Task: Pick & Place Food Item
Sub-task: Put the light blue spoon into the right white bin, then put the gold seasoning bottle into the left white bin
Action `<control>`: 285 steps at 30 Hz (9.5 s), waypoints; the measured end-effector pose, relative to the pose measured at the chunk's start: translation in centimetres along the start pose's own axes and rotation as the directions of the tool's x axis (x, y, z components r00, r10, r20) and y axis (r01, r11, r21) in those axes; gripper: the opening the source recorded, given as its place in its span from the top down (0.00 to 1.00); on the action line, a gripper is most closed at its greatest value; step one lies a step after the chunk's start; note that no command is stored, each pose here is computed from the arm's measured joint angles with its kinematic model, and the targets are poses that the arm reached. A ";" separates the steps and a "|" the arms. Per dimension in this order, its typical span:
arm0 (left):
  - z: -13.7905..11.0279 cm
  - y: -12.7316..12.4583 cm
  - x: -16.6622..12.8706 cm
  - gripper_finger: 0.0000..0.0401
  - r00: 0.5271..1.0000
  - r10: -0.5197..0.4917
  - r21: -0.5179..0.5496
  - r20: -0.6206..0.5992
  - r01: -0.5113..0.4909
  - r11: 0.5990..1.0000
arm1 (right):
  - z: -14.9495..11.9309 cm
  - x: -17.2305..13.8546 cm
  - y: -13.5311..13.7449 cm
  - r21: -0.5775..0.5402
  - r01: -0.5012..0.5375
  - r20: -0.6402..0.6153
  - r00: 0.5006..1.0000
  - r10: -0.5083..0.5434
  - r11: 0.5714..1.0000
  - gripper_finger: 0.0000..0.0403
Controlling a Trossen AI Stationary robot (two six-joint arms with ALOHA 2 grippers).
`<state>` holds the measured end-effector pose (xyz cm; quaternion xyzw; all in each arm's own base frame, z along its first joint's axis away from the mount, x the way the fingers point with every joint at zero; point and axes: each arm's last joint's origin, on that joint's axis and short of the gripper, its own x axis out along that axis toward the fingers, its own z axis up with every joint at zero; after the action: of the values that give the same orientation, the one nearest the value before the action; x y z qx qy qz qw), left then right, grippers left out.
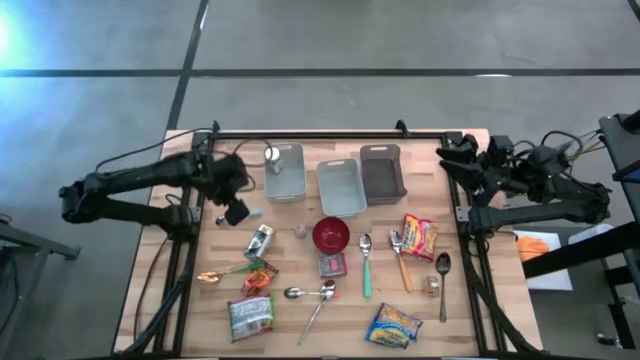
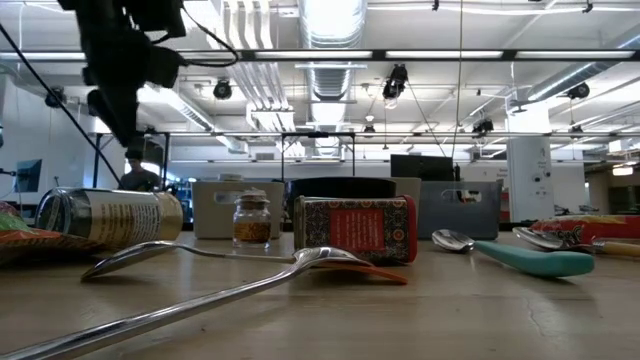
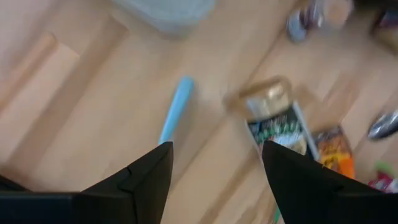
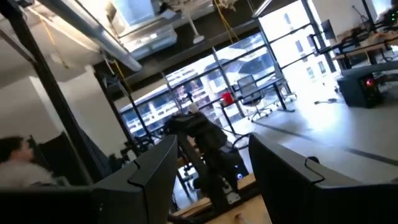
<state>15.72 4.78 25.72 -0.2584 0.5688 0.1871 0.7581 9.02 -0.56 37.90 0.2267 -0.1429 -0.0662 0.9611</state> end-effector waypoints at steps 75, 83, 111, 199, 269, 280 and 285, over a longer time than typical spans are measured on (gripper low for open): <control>-1.5 0.6 12.3 0.94 0.970 0.176 -0.148 -0.166 -0.201 0.968 | -1.3 4.5 0.4 -0.125 0.029 -0.128 0.991 -0.045 0.992 0.51; -0.6 -0.1 9.6 0.94 0.981 0.136 -0.237 -0.142 -0.167 0.957 | -1.3 4.5 0.4 -0.125 0.026 -0.129 0.991 -0.043 0.992 0.51; 14.5 -7.0 -2.2 0.94 0.919 0.252 0.578 0.302 -0.387 0.719 | -1.3 4.5 0.4 -0.126 0.028 -0.132 0.990 -0.044 0.992 0.51; 20.6 -7.1 14.9 0.94 0.983 -0.098 0.945 0.157 -0.178 -0.275 | -3.0 6.3 0.3 -0.021 0.023 -0.228 0.973 -0.027 1.000 0.51; 20.9 -7.3 15.2 0.69 0.973 -0.115 0.973 0.199 -0.210 -0.097 | -3.0 6.3 0.3 -0.006 0.004 -0.238 0.971 -0.005 1.000 0.51; 21.0 -7.1 15.3 0.69 0.972 -0.067 0.968 0.225 -0.230 -0.096 | -3.0 6.3 0.3 -0.006 0.003 -0.237 0.971 -0.004 1.000 0.51; 21.1 -7.2 15.1 0.69 0.970 -0.070 0.966 0.235 -0.241 -0.096 | -3.0 6.3 0.3 -0.006 0.003 -0.237 0.971 -0.005 1.000 0.51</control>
<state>40.29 11.64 17.14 0.4437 0.4524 -0.2194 0.7418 15.94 -0.21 37.03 0.2307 -0.0264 -0.0409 0.9718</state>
